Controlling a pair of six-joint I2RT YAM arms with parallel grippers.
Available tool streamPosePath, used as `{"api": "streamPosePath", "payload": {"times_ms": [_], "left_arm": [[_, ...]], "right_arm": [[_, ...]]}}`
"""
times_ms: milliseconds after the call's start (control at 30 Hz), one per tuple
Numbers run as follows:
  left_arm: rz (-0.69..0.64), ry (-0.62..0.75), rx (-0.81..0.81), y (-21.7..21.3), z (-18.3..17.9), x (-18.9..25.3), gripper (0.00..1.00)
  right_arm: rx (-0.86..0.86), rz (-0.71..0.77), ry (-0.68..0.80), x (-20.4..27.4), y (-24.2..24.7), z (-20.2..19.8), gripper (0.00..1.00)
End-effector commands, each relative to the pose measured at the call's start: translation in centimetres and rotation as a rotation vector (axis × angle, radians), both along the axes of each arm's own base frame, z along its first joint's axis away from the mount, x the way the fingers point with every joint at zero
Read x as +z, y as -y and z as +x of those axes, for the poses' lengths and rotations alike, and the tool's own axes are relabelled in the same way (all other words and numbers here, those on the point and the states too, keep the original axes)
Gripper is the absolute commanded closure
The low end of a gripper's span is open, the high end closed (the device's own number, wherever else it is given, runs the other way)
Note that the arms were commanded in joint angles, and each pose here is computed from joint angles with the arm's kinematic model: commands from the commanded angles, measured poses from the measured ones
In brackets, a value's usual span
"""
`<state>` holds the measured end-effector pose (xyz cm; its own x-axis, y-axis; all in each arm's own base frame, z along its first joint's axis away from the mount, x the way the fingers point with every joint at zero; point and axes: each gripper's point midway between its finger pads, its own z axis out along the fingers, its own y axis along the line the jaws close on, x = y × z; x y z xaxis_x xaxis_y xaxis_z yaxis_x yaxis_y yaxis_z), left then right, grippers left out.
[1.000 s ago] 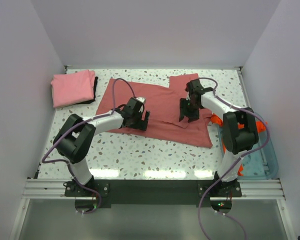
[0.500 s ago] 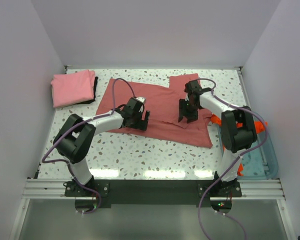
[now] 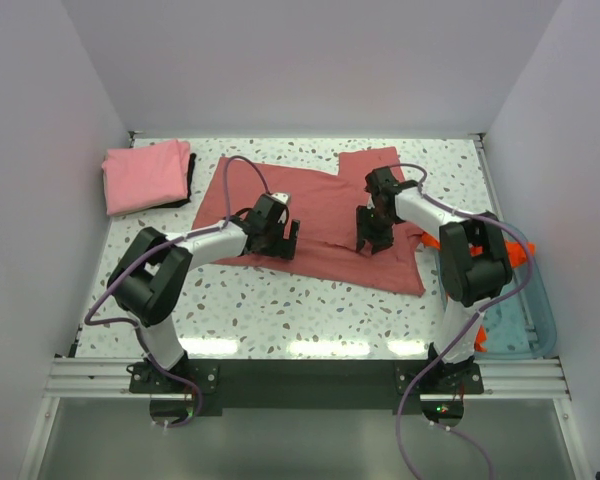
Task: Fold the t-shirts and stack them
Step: Fold the tshirt
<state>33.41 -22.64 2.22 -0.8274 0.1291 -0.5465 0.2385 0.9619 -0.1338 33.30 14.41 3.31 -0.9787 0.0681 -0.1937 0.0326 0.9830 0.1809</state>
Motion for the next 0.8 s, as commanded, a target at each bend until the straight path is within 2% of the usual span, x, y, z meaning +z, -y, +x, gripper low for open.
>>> {"api": "streamPosePath", "payload": {"times_ms": [0,333,400,500,633,767], "left_arm": [[0.002,-0.088,0.019,-0.1,-1.4,-2.2,0.08],[0.009,-0.090,0.024,-0.4,-1.6,-2.2,0.08],[0.009,-0.087,0.024,-0.4,-1.5,-2.1,0.08],[0.010,-0.090,0.026,-0.5,-1.7,-2.2,0.08],[0.010,-0.091,0.027,-0.6,-1.8,-2.2,0.08],[0.012,-0.095,0.028,-0.7,-1.9,-2.3,0.08]], "right_arm": [[-0.011,-0.015,0.004,0.7,0.3,-0.6,0.53],[0.000,-0.015,-0.003,-0.6,0.2,-0.7,0.67],[0.007,-0.017,0.006,-0.3,0.2,-0.3,0.73],[0.015,-0.020,0.036,0.6,0.0,0.7,0.78],[0.023,-0.022,0.062,1.7,-0.2,2.2,0.80],[0.042,-0.017,0.089,2.3,-1.0,4.2,0.89]]}}
